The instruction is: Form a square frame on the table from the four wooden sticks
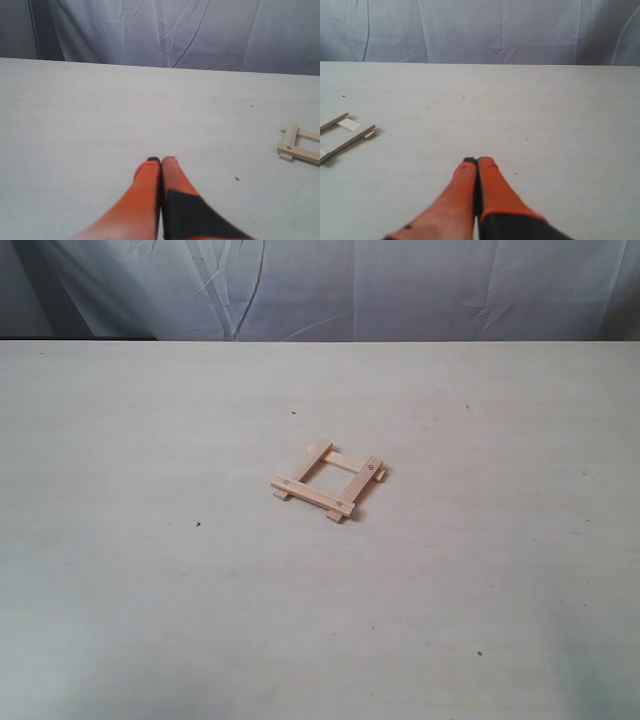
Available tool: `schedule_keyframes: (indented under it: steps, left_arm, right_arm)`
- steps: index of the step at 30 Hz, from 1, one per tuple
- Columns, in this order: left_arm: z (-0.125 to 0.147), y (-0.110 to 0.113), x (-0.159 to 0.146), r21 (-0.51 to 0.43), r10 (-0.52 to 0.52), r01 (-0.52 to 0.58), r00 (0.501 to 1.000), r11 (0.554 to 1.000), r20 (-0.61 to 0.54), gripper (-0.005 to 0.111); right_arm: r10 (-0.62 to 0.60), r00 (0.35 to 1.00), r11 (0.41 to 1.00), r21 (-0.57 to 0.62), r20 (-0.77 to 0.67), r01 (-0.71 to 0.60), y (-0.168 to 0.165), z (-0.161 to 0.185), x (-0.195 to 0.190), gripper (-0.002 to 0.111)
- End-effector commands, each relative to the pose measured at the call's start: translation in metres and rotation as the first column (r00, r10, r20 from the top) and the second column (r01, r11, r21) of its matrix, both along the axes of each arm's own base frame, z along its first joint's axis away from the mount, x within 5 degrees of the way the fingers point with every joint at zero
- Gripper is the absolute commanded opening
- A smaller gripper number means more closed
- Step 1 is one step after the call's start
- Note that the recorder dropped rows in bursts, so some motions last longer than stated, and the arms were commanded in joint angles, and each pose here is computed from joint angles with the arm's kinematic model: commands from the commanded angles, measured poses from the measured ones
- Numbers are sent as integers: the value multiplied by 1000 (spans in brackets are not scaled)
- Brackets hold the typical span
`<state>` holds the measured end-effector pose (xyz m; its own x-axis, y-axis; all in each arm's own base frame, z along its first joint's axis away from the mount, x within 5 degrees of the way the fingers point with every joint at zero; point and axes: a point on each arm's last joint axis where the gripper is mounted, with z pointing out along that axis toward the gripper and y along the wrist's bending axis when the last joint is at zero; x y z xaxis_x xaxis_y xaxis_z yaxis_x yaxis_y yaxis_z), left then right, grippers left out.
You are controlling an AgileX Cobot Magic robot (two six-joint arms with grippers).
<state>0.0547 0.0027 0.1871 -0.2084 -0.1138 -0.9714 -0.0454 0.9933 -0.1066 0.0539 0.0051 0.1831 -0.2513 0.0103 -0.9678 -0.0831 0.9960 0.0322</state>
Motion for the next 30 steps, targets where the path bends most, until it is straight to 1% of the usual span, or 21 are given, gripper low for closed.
schedule_keyframes:
  steps: [1, 8, 15, 30]
  left_arm:
    - [1, -5, 0, 54, -65, 64, 998, 997, 19, 0]
    - [1, -5, 0, 69, -71, 69, 997, 995, 27, 0]
    - [1, -3, 0, 133, -67, 63, 997, 989, 24, 0]
    - [1, -3, 0, 134, -67, 63, 998, 989, 24, 0]
  right_arm:
    - [-5, 1000, 1000, 1, 17, 5, 0, 1, 0, 0]
    - [-5, 1000, 1000, 1, 17, 5, 0, 1, 0, 0]
    - [-5, 1000, 1000, 1, 17, 5, 0, 1, 0, 0]
    - [-5, 1000, 1000, 1, 19, 5, 0, 1, 0, 0]
